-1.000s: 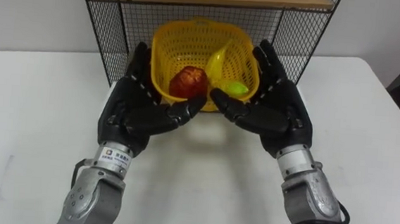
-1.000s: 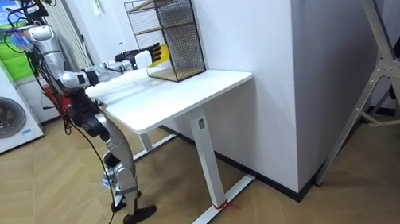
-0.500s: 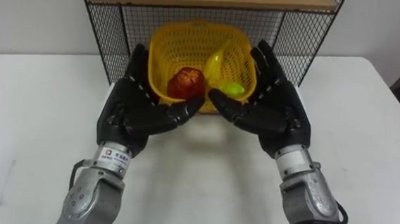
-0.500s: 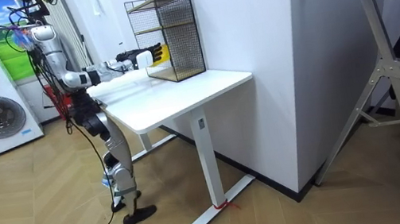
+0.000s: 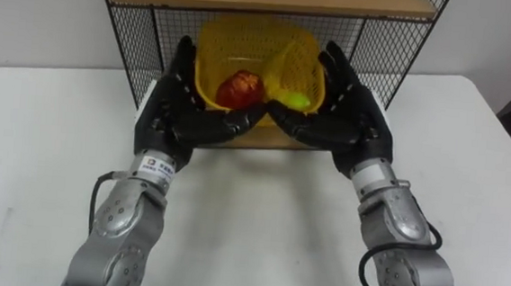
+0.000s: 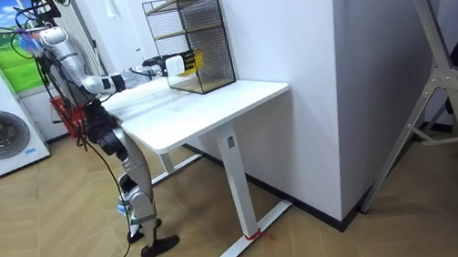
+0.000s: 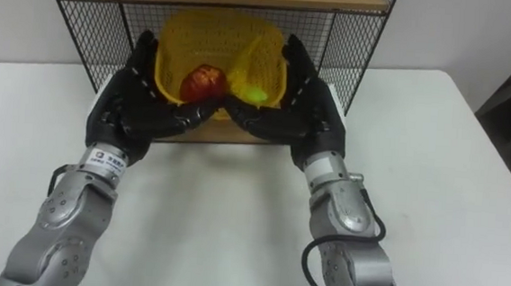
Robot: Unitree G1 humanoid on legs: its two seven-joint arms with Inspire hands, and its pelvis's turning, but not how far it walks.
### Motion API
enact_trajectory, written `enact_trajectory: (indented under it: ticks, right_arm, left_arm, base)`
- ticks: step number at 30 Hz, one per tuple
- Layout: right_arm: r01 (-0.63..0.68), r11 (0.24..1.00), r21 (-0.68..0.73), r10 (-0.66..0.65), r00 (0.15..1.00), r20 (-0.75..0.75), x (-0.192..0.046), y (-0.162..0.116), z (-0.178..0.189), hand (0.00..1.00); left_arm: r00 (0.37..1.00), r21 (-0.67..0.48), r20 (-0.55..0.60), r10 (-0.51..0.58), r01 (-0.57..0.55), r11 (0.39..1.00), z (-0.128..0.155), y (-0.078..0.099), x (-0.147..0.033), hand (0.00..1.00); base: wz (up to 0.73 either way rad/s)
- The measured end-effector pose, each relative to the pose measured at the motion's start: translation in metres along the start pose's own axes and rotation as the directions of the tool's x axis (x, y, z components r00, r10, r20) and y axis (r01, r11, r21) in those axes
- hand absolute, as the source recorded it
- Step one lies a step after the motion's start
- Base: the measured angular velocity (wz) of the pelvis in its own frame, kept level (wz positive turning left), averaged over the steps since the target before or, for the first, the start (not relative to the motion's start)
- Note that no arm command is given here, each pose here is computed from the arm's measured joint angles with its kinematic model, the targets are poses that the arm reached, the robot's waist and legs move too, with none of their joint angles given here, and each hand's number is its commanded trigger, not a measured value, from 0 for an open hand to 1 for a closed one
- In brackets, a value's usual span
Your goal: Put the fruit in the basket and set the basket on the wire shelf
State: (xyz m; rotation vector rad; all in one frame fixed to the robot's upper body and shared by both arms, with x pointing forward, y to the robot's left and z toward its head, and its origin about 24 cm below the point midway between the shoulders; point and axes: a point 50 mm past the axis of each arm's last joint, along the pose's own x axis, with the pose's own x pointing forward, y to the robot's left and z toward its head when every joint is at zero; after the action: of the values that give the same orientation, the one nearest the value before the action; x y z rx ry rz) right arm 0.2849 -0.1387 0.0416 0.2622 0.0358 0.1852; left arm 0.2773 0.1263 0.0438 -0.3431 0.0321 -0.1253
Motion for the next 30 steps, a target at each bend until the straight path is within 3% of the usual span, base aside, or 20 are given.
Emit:
enact_trajectory:
  ticks: [8,13,17,22,30]
  right_arm:
    - [0.007,1.000,-0.005,-0.008,0.999,-0.036,0.021,0.004,0.010,0.00]
    - [0.042,0.998,-0.044,-0.044,0.997,-0.065,0.056,0.002,0.023,0.00]
    - [0.063,0.997,-0.031,-0.066,0.993,-0.102,0.059,-0.002,0.017,0.00]
    - [0.110,0.994,-0.022,-0.112,0.966,-0.233,0.064,-0.012,0.000,0.00]
    - [0.129,0.992,-0.008,-0.126,0.950,-0.286,0.063,-0.021,-0.009,0.00]
  left_arm:
    - [0.998,0.008,-0.042,0.043,-0.043,0.999,0.003,-0.002,0.015,0.00]
    - [0.993,0.035,-0.098,0.067,-0.064,0.997,0.005,-0.006,0.041,0.00]
    - [0.990,0.043,-0.118,0.072,-0.067,0.997,0.004,-0.008,0.047,0.00]
    - [0.967,0.031,-0.226,0.118,-0.114,0.993,-0.010,0.001,0.053,0.00]
    - [0.945,0.044,-0.297,0.137,-0.129,0.991,-0.021,0.005,0.054,0.00]
  base:
    - [0.00]
    - [-0.01]
    - [0.00]
    - [0.00]
    - [0.02]
